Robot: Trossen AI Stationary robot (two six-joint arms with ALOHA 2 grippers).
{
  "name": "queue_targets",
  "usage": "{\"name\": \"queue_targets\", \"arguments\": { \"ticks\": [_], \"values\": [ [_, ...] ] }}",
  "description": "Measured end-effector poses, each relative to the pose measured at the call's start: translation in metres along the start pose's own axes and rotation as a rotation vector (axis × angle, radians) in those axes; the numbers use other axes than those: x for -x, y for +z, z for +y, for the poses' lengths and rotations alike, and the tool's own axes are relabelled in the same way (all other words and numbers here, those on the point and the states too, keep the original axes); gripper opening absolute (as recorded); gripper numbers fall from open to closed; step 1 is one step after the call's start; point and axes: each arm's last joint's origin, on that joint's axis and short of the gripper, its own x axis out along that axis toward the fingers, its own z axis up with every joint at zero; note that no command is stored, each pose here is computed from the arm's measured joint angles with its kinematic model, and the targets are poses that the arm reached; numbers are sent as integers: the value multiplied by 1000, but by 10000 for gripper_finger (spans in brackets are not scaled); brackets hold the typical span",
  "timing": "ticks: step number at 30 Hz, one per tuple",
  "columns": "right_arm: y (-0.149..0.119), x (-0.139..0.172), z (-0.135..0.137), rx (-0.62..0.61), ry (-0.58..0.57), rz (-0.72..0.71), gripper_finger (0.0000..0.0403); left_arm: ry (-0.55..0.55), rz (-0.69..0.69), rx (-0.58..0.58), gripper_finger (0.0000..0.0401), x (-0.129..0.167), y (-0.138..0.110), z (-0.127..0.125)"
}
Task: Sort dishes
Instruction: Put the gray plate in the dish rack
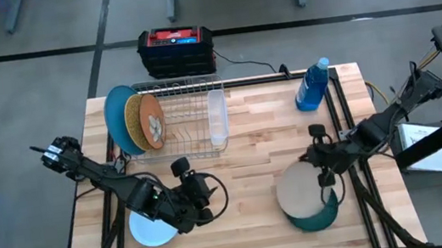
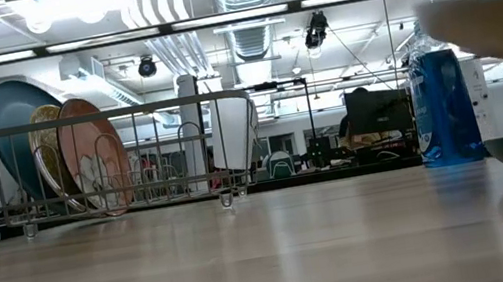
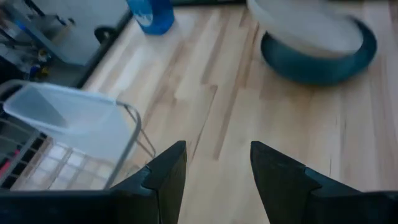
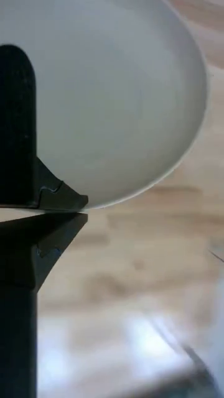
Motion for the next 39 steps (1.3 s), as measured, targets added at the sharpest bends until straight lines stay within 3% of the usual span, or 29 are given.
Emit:
{"name": "queue_targets", "arguments": {
  "ticks": [6, 11, 20, 26, 33, 39],
  "values": [
    [19, 5, -3, 152, -223, -212, 0, -3, -115, 16, 169, -7, 5, -6],
    [40, -2, 2, 323, -465, -309, 0, -16, -130, 20, 182, -21, -8, -8],
    [81, -8, 18, 472, -604, -500, 0, 6, -156, 108, 227, -42, -30, -7],
    [96, -23, 25, 554, -771, -472, 0, -59, -206, 126, 241, -46, -32, -11],
    [102, -42, 30, 586, -769, -488, 0, -47, -228, 190, 242, -48, -29, -8],
    [109, -45, 34, 514, -745, -611, 0, -22, -236, 202, 242, -52, -28, -7]
  ]
}}
